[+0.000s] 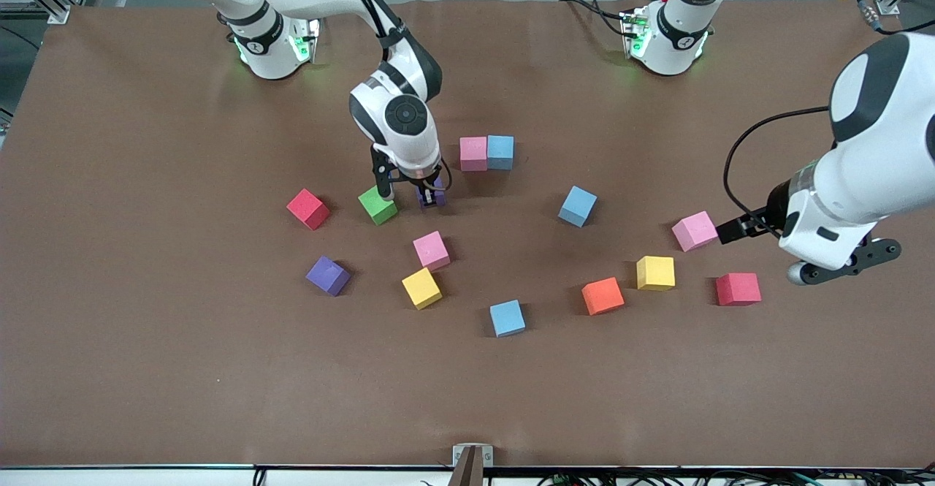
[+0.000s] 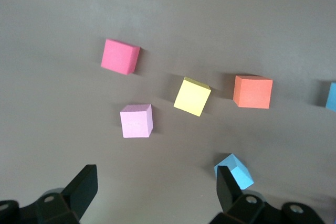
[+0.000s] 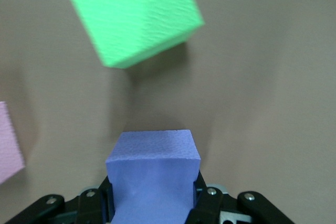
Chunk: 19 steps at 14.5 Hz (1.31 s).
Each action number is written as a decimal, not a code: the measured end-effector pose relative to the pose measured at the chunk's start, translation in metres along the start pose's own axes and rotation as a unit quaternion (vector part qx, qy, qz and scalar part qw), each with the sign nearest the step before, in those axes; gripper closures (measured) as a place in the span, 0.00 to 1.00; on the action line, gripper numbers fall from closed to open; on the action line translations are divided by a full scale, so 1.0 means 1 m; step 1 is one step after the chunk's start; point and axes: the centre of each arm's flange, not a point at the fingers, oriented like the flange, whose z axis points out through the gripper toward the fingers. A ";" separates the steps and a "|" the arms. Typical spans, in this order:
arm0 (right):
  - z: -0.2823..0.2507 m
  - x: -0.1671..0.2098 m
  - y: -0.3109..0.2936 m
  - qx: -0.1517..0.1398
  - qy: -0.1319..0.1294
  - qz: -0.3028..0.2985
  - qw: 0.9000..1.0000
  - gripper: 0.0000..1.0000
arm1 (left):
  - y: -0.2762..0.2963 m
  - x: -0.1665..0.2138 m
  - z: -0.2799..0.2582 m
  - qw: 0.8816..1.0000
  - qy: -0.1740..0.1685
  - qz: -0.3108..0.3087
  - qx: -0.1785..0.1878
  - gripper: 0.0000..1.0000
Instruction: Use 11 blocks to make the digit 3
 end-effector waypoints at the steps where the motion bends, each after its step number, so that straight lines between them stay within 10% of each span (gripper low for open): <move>1: 0.001 -0.003 0.009 0.005 -0.002 0.009 1.000 0.45 | -0.004 -0.003 -0.008 1.000 0.001 0.017 0.003 0.00; 6: 0.003 -0.021 0.039 0.013 -0.006 0.037 0.999 0.45 | -0.032 -0.010 -0.037 0.989 0.007 0.148 0.008 0.00; 19: 0.005 -0.041 0.064 0.019 -0.011 0.063 0.998 0.45 | -0.091 -0.074 -0.100 0.994 0.024 0.087 -0.061 0.00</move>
